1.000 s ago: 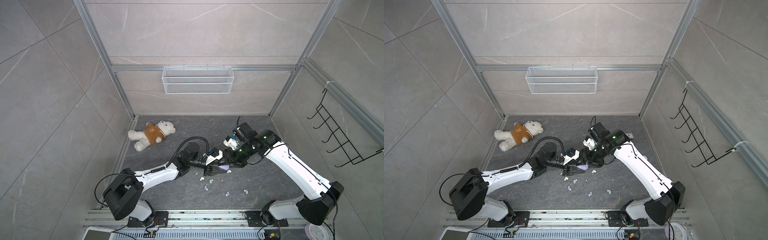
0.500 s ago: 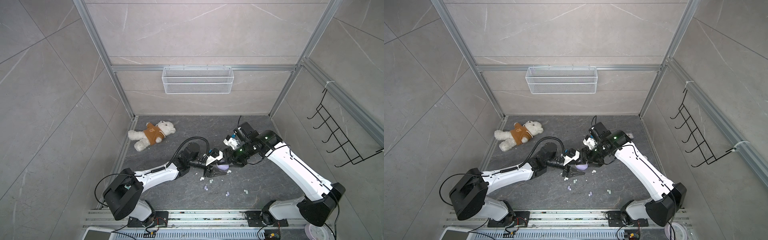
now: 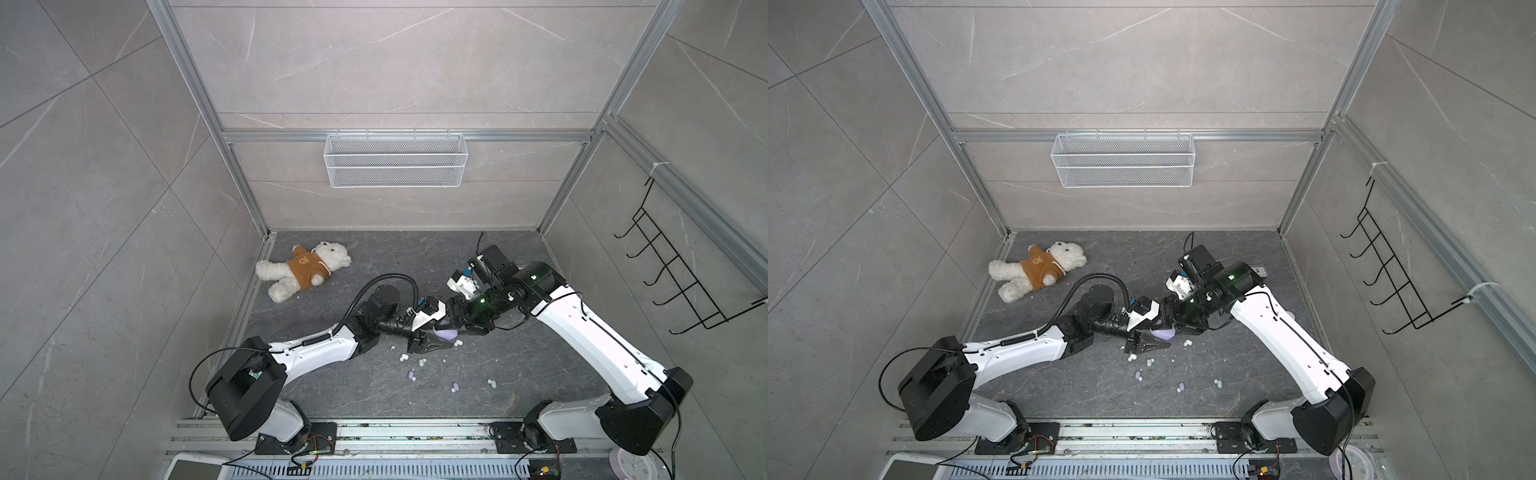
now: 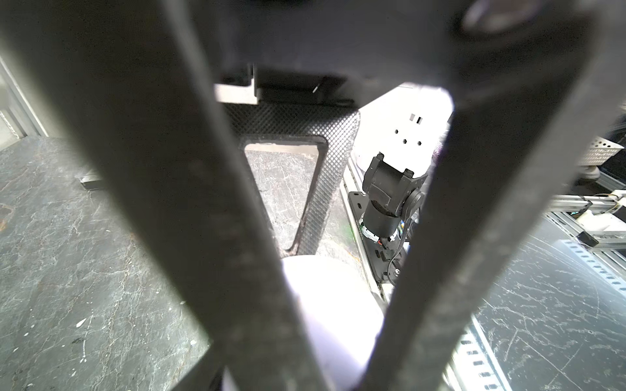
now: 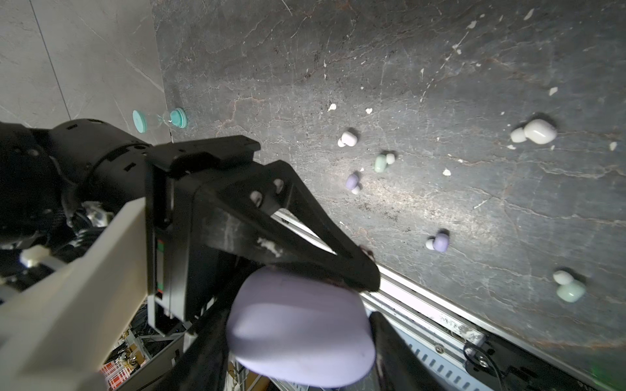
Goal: Insert the wireless bluetooth earbuds into the charging case
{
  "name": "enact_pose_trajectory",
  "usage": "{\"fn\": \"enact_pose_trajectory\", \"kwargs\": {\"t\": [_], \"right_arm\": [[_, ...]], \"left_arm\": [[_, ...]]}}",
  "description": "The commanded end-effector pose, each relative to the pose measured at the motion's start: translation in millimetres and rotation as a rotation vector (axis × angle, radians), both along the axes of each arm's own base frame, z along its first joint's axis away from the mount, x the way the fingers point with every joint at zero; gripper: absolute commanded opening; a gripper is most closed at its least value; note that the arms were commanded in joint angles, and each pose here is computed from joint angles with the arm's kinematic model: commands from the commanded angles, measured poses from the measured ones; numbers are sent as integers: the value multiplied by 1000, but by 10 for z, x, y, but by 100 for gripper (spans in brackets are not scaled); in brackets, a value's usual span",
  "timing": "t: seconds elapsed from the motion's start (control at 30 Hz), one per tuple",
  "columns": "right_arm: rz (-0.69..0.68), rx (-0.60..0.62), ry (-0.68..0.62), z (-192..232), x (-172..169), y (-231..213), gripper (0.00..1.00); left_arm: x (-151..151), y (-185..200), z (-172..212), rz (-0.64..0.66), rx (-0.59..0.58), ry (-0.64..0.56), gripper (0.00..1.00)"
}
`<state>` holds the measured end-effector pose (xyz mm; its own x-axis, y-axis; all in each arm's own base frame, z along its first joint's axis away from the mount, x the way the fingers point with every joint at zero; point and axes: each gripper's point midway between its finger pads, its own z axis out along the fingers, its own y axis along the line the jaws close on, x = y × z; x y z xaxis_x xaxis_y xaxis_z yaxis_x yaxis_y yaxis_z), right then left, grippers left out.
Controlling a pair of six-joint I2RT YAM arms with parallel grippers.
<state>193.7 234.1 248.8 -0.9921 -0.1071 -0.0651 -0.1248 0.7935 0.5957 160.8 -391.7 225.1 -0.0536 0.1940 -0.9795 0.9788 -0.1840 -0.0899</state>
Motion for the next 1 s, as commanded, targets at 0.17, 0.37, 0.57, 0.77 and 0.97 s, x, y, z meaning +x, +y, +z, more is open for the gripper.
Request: {"fn": "enact_pose_trajectory", "kwargs": {"t": [0.17,0.37,0.57,0.77,0.97], "right_arm": [[-11,9,-38,36,58,7,45],[-12,8,-30,7,41,3,46],[-11,5,-24,-15,21,-10,46],[-8,19,-30,17,36,16,45],[-2,24,-27,19,37,31,45]], "left_arm": [[-132,-7,280,-57,-78,-48,39],[-128,-13,305,-56,-84,-42,34],[-132,-13,332,-58,-88,-42,34],[-143,-11,340,-65,-89,-37,39],[-152,-6,354,-68,-94,-37,45]]}}
